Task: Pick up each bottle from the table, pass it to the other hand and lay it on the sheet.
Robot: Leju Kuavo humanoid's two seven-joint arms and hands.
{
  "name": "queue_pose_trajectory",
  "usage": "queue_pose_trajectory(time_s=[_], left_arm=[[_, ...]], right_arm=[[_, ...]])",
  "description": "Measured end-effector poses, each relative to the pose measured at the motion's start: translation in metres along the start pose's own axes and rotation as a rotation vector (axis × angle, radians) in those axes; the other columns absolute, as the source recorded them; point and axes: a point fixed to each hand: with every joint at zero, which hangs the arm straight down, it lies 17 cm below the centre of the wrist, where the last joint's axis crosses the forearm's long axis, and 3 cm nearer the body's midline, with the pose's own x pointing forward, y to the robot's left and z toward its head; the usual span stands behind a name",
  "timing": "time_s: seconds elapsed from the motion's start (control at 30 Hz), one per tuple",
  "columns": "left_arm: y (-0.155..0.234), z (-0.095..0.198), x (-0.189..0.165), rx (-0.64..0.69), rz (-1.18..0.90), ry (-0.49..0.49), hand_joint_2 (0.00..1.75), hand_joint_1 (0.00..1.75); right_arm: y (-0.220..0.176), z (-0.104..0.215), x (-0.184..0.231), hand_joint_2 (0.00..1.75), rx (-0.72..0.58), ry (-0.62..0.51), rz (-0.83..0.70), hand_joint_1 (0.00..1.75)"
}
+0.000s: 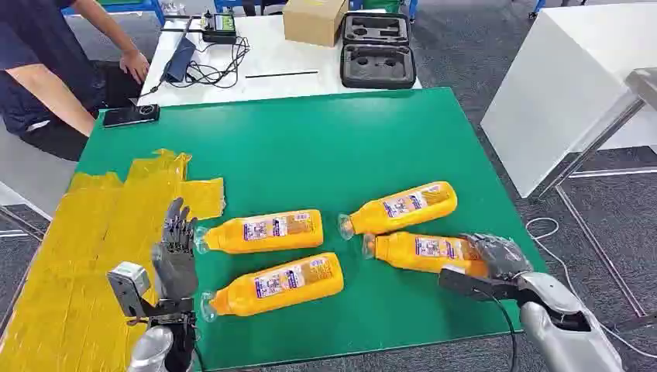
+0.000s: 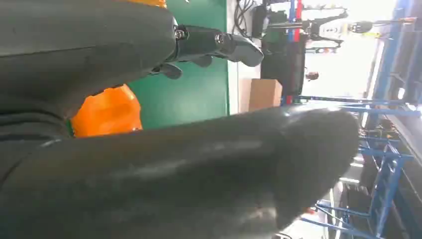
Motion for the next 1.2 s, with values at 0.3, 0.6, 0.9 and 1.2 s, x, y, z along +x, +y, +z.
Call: queue_pose_trajectory(time_s=[0.3,0.6,0.9,1.2], left_arm=[[0.004,0.005,0.002,0.011,0.072,0.0,1.75,0.0],[0.002,0.005,0.017,-0.004,0.125,-0.028,1.75,0.0],[-0.001,0.004,0.026,-0.015,0.177,-0.045,1.75,0.0],[-0.07,-0.02,0.056,-0.192,0.416,-0.078,1.75,0.0]], right_arm=[[-0.105,0.045,0.083,1.75,-0.337,-0.303,-0.225,1.75],[-0.178,0.075,0.092,1.75,-0.585,-0.39,-0.272,1.75],[-0.183,0.067,0.104,1.75,-0.614,-0.412,-0.297,1.75],[-0.209,-0.014,0.187,1.75,-0.775,-0.468,-0.557,1.75]])
